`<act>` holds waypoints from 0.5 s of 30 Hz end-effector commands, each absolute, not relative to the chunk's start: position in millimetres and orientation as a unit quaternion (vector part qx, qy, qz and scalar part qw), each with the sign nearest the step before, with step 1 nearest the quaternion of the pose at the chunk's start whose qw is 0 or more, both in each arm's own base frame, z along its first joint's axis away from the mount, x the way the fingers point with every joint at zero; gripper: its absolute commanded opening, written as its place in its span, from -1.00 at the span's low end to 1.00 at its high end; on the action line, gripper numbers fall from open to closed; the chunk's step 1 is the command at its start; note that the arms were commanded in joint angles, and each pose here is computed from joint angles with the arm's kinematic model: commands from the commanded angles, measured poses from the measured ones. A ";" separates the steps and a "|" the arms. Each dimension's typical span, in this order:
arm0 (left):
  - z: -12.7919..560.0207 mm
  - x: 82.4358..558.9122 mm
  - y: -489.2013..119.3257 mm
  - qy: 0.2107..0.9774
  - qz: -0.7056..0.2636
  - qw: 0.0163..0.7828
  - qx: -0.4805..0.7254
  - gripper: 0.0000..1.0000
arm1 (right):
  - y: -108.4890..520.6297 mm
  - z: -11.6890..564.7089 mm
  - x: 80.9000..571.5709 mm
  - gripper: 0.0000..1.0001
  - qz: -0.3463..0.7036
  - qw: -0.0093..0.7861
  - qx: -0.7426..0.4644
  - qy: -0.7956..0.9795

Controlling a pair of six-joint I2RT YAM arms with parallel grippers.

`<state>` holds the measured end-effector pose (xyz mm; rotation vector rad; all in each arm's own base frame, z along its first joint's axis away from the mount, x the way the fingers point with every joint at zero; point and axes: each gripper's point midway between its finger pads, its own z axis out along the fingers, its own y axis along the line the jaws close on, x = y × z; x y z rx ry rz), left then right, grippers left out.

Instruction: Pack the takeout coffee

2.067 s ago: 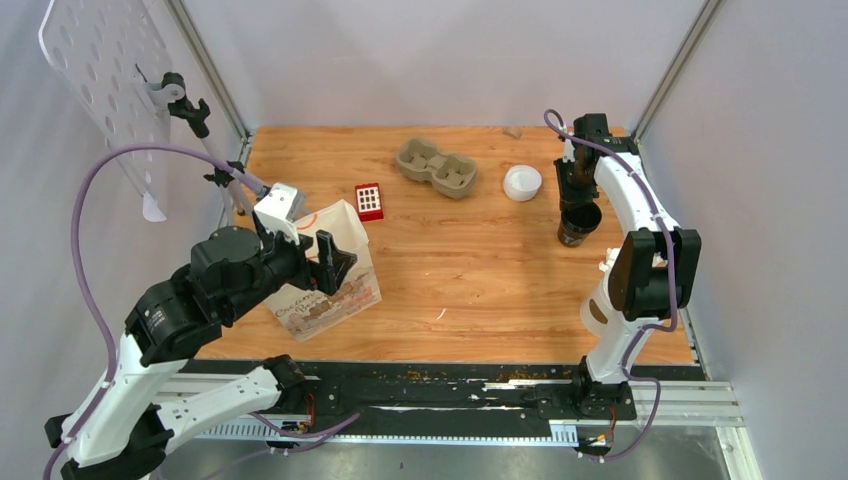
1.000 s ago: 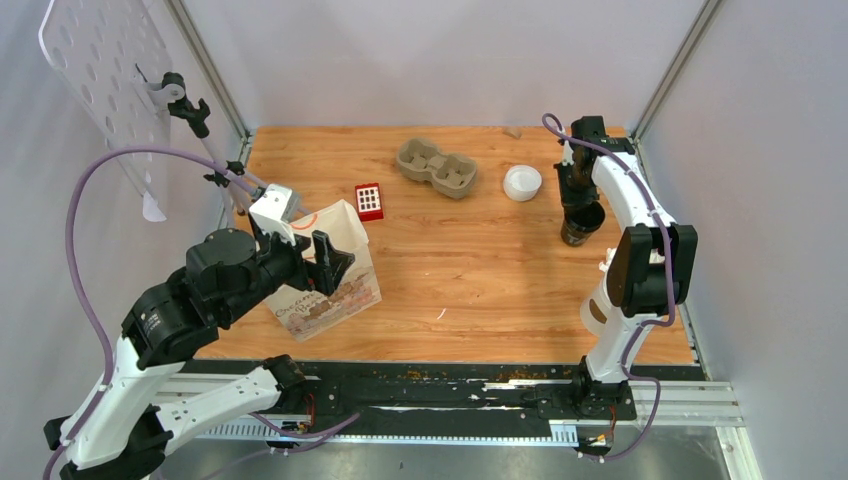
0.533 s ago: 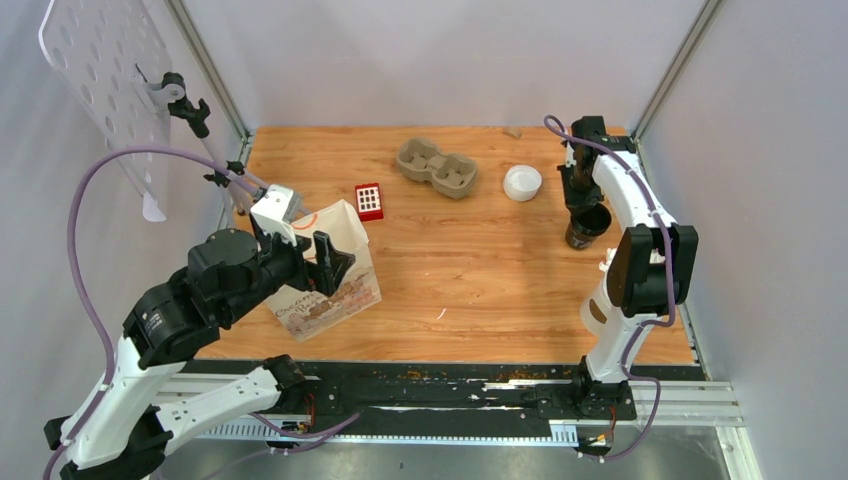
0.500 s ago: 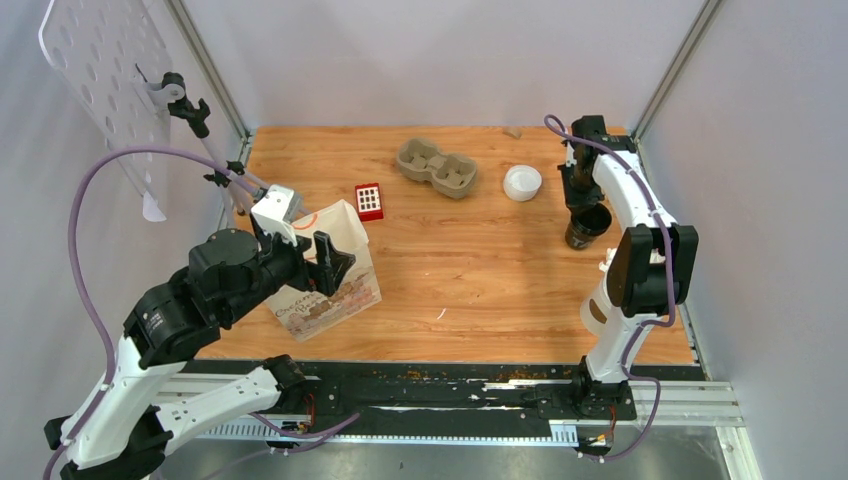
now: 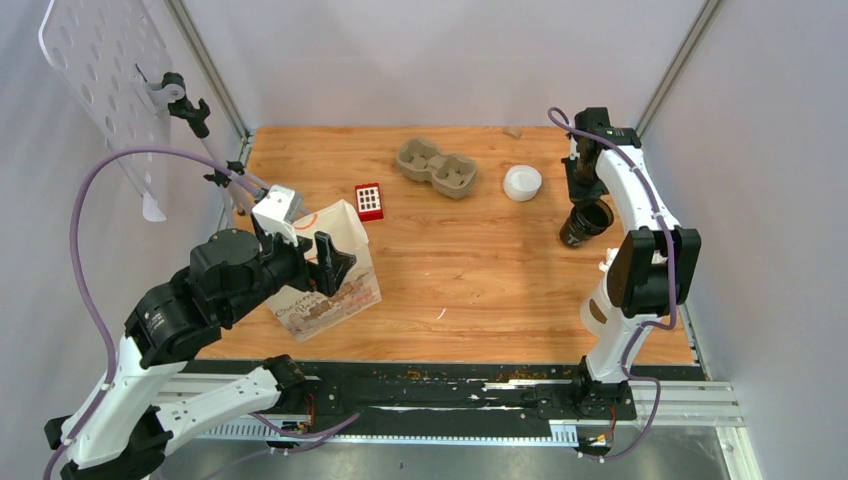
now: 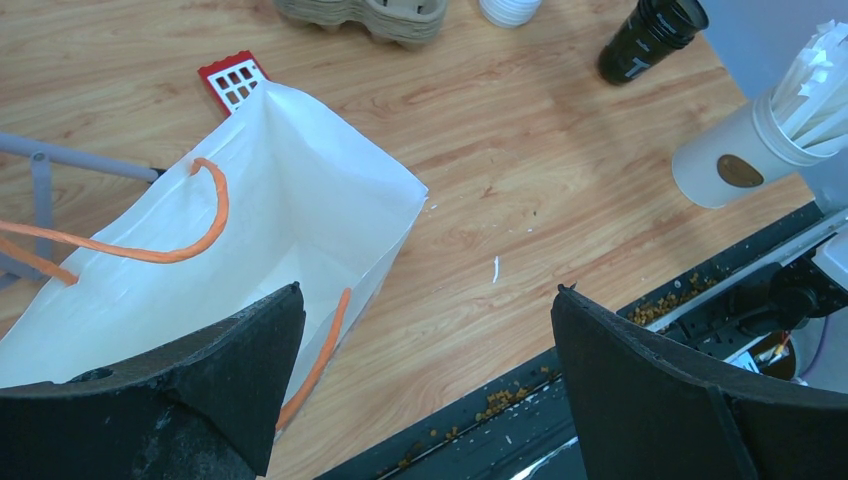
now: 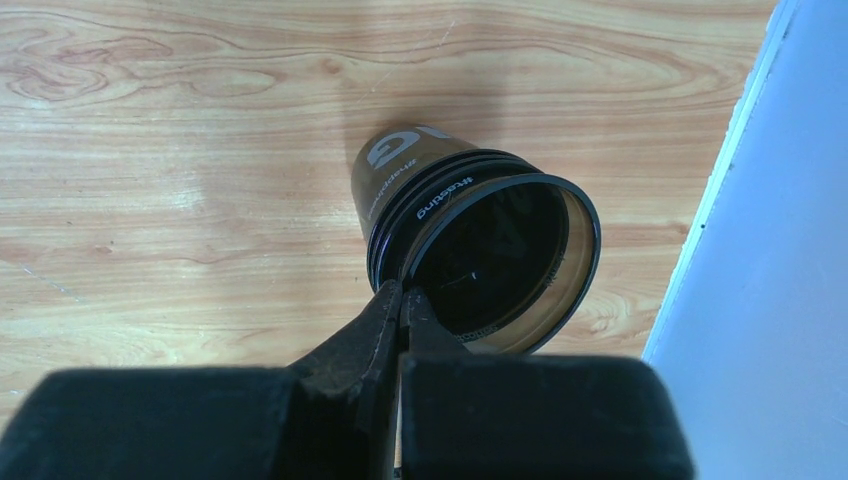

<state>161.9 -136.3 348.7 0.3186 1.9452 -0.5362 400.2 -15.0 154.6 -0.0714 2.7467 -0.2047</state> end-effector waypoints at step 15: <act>353.5 163.8 -141.4 0.804 -0.238 0.531 0.126 1.00 | -24.5 243.7 397.9 -1.00 -0.141 0.254 0.000 0.957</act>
